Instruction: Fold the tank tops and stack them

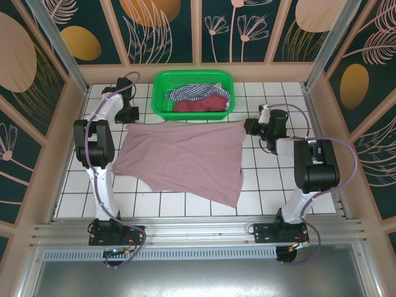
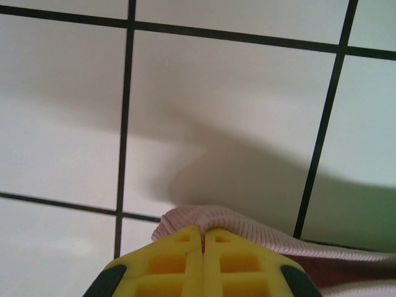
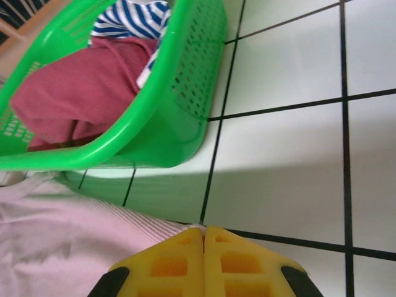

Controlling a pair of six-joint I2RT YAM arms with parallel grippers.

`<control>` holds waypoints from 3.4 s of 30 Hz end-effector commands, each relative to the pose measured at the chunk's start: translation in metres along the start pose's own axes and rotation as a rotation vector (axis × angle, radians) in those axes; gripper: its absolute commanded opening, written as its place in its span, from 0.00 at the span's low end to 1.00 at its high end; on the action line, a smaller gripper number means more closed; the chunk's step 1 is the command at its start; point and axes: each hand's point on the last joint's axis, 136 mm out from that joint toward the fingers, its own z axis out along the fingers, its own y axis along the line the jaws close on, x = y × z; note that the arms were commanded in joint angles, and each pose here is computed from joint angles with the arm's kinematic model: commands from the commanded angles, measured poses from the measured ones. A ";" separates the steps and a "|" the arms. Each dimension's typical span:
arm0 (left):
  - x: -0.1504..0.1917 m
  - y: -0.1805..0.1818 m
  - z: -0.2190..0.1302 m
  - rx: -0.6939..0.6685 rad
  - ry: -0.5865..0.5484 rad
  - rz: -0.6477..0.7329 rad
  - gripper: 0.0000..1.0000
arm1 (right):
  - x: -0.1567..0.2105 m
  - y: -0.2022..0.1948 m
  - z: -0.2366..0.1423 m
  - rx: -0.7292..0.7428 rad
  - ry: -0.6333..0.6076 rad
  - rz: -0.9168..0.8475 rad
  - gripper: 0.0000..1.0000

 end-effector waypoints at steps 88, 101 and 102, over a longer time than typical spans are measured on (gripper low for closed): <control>0.132 0.096 -0.006 -0.222 0.109 -0.105 0.06 | 0.154 0.071 -0.069 -0.079 0.497 -0.467 0.04; 0.121 0.100 -0.024 -0.218 0.078 -0.121 0.23 | 0.149 0.075 -0.067 -0.042 0.538 -0.555 0.28; 0.120 0.101 -0.028 -0.223 0.074 -0.122 0.27 | 0.145 0.079 -0.069 -0.048 0.526 -0.563 0.30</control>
